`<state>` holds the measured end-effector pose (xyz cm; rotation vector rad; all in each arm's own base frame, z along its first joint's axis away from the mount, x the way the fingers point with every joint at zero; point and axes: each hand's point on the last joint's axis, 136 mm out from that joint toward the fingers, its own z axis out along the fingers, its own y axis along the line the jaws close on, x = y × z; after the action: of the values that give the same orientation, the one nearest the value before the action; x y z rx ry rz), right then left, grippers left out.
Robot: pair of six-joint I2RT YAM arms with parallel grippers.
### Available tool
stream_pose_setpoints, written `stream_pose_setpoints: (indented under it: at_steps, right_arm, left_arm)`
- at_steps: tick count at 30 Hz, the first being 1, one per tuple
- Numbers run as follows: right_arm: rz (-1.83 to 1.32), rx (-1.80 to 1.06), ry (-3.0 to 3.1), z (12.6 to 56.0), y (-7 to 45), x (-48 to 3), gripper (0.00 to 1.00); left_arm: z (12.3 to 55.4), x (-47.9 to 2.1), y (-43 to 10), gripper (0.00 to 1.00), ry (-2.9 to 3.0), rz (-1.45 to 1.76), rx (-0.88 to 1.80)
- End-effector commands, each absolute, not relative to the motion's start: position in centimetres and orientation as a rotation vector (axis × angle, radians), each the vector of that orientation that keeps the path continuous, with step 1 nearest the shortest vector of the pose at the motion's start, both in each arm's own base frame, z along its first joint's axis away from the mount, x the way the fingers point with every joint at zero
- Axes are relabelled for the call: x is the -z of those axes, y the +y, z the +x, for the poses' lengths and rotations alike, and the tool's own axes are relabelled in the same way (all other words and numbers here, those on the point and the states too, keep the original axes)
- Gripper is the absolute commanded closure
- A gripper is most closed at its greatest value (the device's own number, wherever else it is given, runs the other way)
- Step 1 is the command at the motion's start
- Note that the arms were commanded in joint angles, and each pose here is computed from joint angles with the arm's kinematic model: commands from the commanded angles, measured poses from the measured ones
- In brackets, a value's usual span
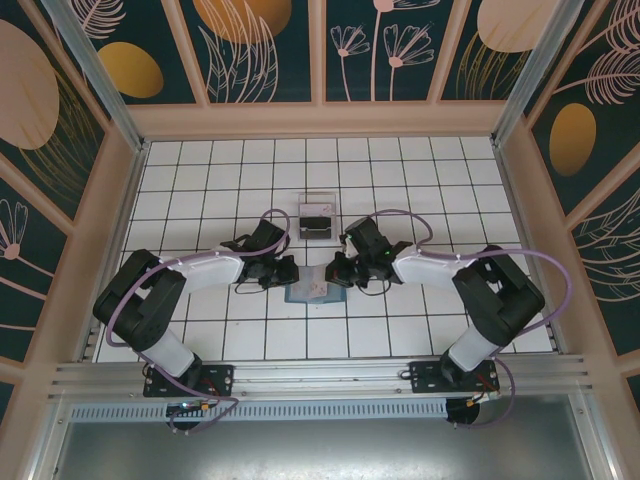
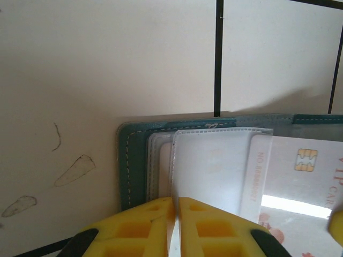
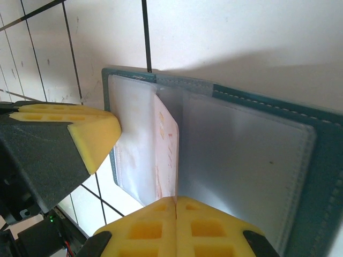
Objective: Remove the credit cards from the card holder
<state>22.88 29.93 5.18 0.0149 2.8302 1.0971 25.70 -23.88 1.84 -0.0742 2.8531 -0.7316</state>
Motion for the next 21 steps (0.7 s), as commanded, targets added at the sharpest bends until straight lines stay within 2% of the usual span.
stream_pose_setpoints:
  at_steps: [1, 16, 21]
  right_arm:
    - [0.005, -1.003, 2.840, 22.9, 28.3, -5.3, 1.00]
    - [-0.092, -0.988, 2.698, 24.8, 28.2, -10.0, 1.00]
    - [-0.213, -0.951, 2.606, 25.8, 28.3, -11.9, 1.00]
  left_arm:
    - [23.8, 0.2, -21.1, 0.86, 2.960, -0.100, 0.537]
    - [24.1, -0.6, -21.5, 0.85, 2.925, -0.092, 0.579]
    - [24.4, -1.2, -21.5, 0.81, 2.894, -0.098, 0.588]
